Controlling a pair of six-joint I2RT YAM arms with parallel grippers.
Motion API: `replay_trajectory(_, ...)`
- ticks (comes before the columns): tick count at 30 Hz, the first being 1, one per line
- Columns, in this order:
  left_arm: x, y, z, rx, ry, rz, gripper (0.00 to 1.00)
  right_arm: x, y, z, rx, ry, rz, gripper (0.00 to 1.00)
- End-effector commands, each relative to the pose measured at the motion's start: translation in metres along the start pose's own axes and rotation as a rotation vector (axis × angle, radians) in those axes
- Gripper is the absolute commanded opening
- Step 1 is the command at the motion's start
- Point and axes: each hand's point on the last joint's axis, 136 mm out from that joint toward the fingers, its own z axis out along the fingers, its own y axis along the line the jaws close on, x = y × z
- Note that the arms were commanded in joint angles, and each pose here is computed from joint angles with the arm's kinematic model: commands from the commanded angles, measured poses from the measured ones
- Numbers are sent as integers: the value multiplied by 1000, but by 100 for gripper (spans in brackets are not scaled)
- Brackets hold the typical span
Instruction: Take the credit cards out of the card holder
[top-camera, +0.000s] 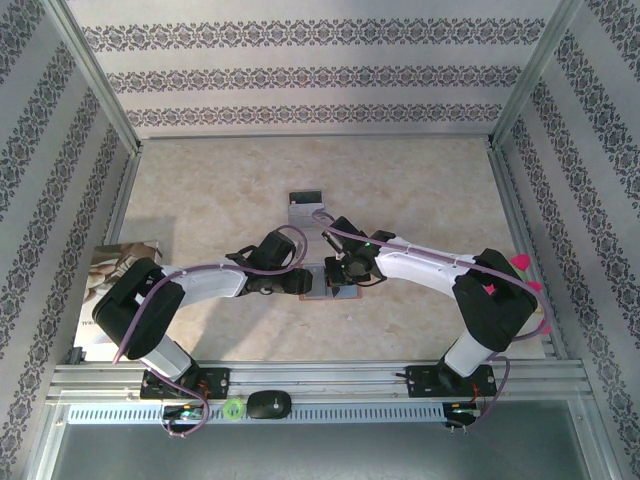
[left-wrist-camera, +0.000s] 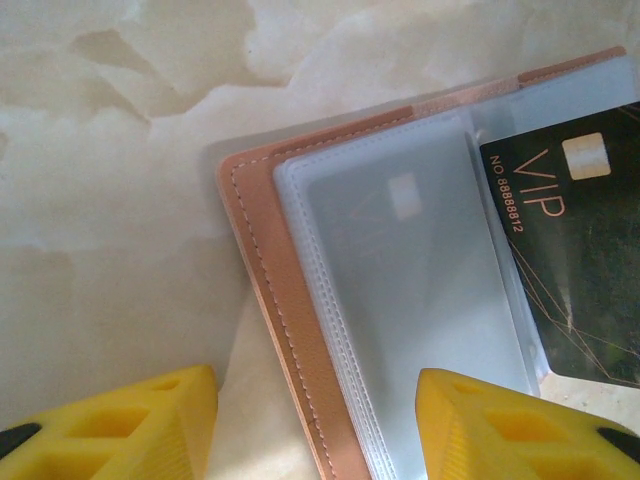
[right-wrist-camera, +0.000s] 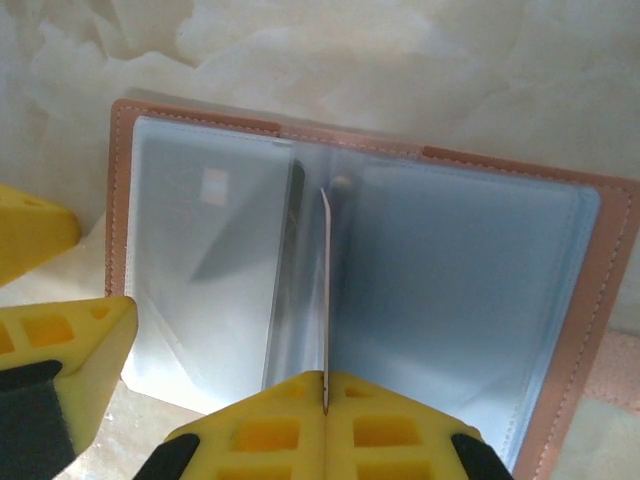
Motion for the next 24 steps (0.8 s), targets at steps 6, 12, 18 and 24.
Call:
replay_trajectory(6,-8,7,-18,-4,-35,-28,60,-51,30,-75,-110,-205,-281,0)
replay_trajectory(12,-10,17,-31,-21,-53,-63,68,-100,58,-112,-132,-352,-581,0)
replay_trajectory(18,-8,25,-43,-47,-58,-77,71,-134,75,-117,-146,-362,-872,0)
replay_trajectory(24,-8,32,-53,-72,-63,-88,72,-164,76,-111,-78,-297,-1085,0)
